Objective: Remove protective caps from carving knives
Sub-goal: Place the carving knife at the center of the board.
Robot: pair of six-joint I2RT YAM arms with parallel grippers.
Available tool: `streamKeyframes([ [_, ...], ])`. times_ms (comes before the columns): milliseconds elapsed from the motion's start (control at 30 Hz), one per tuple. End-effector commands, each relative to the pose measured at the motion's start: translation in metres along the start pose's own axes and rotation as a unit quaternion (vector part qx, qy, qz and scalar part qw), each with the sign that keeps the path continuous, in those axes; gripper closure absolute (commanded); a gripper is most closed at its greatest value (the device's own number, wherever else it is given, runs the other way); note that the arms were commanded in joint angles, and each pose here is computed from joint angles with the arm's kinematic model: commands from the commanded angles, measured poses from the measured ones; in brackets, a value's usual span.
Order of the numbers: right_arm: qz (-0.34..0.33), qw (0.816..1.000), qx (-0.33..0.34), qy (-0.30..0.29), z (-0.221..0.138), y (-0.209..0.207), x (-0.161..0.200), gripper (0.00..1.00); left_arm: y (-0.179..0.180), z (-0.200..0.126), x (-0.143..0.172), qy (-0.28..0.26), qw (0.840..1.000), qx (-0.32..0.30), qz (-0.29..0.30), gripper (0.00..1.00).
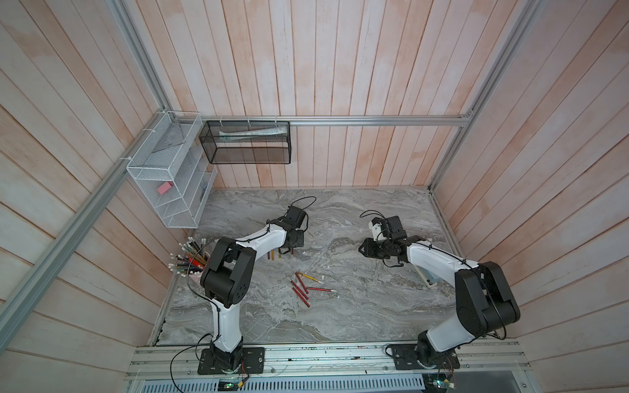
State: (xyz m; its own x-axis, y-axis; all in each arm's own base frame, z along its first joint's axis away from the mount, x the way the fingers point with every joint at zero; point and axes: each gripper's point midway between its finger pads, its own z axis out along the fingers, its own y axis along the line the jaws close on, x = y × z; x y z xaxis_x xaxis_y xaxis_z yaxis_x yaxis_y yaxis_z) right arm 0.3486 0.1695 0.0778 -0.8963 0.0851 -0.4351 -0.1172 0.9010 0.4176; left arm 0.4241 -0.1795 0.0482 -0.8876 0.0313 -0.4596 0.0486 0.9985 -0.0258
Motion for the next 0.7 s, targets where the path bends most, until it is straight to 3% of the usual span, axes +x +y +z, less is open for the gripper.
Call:
streamKeyframes([
  [0,0.007,1.000,-0.002,-0.001,-0.002,-0.002,0.002,0.65,0.011,0.010,-0.002,0.006,1.000,-0.022,0.006,1.00],
  [333,0.009,1.000,-0.004,0.003,-0.001,-0.002,0.004,0.65,0.023,0.024,0.003,0.018,0.999,-0.044,0.005,1.00],
  [467,0.010,1.000,-0.003,0.001,-0.002,-0.003,0.003,0.65,0.024,0.027,0.007,0.023,0.999,-0.046,0.005,0.87],
  [667,0.013,1.000,-0.002,0.000,-0.002,-0.004,0.003,0.65,0.025,0.029,0.011,0.026,0.999,-0.046,0.003,0.84],
])
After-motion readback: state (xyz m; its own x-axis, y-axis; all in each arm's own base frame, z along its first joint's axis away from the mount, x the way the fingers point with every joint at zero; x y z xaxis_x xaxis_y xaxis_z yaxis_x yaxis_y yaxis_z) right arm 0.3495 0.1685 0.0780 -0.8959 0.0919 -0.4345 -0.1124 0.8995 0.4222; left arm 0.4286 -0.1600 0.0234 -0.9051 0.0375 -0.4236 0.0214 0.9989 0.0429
